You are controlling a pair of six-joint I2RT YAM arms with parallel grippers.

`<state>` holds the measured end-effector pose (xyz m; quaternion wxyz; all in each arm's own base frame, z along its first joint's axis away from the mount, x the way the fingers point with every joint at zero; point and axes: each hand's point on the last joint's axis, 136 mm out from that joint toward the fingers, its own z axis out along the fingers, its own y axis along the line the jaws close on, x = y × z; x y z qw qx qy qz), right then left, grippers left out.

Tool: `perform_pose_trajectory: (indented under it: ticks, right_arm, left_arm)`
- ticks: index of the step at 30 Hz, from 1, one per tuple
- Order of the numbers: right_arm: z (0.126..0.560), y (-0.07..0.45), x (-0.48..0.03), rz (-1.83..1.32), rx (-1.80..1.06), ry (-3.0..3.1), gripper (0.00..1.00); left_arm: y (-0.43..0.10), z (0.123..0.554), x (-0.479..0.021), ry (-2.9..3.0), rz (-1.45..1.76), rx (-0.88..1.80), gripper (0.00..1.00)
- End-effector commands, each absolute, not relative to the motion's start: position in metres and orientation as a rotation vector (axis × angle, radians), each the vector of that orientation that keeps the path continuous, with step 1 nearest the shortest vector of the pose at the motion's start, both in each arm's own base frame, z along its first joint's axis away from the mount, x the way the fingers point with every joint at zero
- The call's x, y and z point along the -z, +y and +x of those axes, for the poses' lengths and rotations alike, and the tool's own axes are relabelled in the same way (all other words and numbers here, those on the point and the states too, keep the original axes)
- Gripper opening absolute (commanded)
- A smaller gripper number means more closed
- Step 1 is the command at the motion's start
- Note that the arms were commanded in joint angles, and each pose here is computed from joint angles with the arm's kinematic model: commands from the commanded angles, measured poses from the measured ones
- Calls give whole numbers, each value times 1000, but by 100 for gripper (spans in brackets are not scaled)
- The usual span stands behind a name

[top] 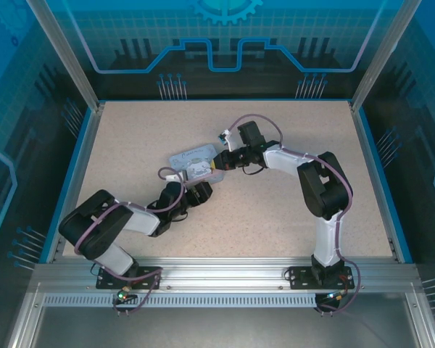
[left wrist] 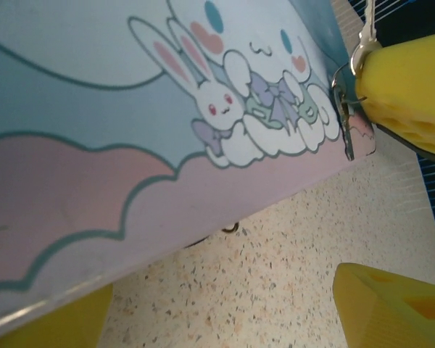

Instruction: Unlock the padlock with the key

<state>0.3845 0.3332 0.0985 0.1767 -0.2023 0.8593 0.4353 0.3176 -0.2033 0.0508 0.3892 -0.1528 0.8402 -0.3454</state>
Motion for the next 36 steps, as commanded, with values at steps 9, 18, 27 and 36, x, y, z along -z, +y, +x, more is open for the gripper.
perform_pose_trajectory:
  ticks: [9,18,27,36]
  right_arm:
    - [382,323,-76,-559,-1167,2512,0]
    - [384,325,-80,-566,-1177,2497,1]
    - [383,326,-79,-560,-1192,2495,0]
    - [381,327,-78,-557,-1207,2492,1]
  left_arm:
    - [-206,332,-46,2011,-350,785,81]
    - [-220,337,-37,2020,-337,842,75]
    - [-226,340,-48,1992,-422,936,64]
    - [-233,347,-59,1957,-456,989,59]
